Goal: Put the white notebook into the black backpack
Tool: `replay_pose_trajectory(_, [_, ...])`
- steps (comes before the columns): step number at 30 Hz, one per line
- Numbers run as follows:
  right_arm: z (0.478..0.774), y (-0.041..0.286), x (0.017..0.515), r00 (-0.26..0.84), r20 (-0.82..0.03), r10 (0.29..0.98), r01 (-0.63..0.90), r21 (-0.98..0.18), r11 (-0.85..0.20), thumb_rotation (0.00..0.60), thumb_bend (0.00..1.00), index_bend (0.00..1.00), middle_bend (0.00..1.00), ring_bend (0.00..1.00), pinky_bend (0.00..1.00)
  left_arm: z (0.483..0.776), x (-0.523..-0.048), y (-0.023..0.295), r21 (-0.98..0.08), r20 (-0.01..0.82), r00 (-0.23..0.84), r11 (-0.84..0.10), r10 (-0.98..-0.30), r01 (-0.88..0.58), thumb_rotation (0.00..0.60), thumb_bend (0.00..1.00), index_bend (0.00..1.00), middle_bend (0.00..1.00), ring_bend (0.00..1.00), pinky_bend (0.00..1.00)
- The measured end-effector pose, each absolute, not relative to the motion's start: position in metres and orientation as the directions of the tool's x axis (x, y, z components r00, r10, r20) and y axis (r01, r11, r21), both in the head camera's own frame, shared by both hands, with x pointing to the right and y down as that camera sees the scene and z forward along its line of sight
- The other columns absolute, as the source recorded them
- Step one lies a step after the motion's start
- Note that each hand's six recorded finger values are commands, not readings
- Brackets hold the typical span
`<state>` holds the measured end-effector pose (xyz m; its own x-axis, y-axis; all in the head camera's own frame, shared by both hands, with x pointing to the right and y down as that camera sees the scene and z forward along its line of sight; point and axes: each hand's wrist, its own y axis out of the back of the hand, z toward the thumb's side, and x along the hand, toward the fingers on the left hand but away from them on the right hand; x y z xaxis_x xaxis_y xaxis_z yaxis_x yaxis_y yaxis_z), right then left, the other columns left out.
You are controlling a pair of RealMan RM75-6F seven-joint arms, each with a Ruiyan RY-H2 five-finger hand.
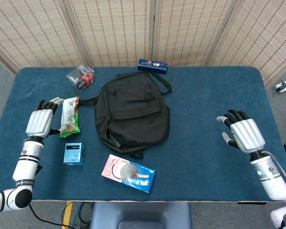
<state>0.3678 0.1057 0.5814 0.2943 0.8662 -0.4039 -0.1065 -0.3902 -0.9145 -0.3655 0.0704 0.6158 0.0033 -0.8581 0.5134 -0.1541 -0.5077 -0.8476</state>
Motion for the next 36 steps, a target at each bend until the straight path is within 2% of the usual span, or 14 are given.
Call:
replay_pose_trajectory(8, [0.572,0.134,0.399,0.227,-0.399,0.888,-0.089,-0.917,-0.389,0.6,0.35,0.3,0.33,0.18,0.23,0.593,-0.418,0.123,-0.882,0.467,-0.075,-0.459,-0.881,-0.108,0.6,0.28,0.18,0.1,0.15,0.02])
replay_pose_trajectory(23, [0.561,0.18,0.435,0.099,-0.403,0.91,-0.049,-0.915,-0.4,0.6,0.35,0.3,0.33,0.18,0.23,0.555,-0.459,0.204,-0.912,0.408,-0.18,-0.408,-0.895,-0.035,0.6,0.28,0.19,0.1,0.15,0.0])
replay_pose_trajectory(29, [0.556,0.19,0.44,0.07,-0.405,0.912,-0.045,-0.914,-0.402,0.6,0.35,0.3,0.33,0.18,0.23,0.547,-0.462,0.225,-0.906,0.42,-0.209,-0.422,-0.883,-0.037,0.6,0.28,0.19,0.1,0.15,0.0])
replay_pose_trajectory(36, [0.554,0.192,0.439,0.079,-0.409,0.909,-0.047,-0.912,-0.407,0.6,0.35,0.3,0.33,0.18,0.23,0.544,-0.458,0.236,-0.904,0.426,-0.192,-0.426,-0.884,-0.047,0.6,0.28,0.2,0.1,0.15,0.0])
